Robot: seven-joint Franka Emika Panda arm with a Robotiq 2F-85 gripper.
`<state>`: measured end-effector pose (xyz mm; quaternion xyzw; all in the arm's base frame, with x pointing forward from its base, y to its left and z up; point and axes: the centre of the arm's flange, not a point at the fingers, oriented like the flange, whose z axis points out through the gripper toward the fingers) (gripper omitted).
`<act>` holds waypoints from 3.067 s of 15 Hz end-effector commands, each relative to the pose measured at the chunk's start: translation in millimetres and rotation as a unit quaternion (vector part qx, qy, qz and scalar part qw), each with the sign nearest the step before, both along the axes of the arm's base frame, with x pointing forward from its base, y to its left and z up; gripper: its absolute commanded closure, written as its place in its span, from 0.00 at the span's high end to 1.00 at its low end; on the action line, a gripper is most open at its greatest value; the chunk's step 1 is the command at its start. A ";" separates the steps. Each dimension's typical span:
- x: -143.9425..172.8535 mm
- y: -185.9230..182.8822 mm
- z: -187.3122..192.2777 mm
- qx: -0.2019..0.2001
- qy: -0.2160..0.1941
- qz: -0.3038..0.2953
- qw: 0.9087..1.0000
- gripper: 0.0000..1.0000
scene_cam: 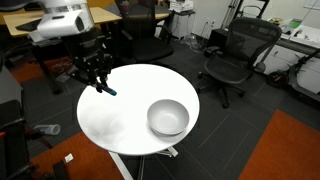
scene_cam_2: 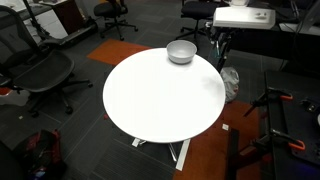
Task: Move the sharpie to the left
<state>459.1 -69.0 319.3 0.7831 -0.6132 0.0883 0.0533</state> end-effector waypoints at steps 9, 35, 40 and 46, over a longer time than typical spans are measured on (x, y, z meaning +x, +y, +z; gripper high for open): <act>1.0 1.6 -89.4 0.000 0.013 0.008 1.000 0.05; 27.8 -1.9 -145.6 0.021 0.011 -0.016 1.000 0.88; 27.3 5.4 -102.7 0.015 0.003 -0.003 1.000 1.00; 23.7 14.1 -35.0 -0.003 0.018 0.029 0.999 1.00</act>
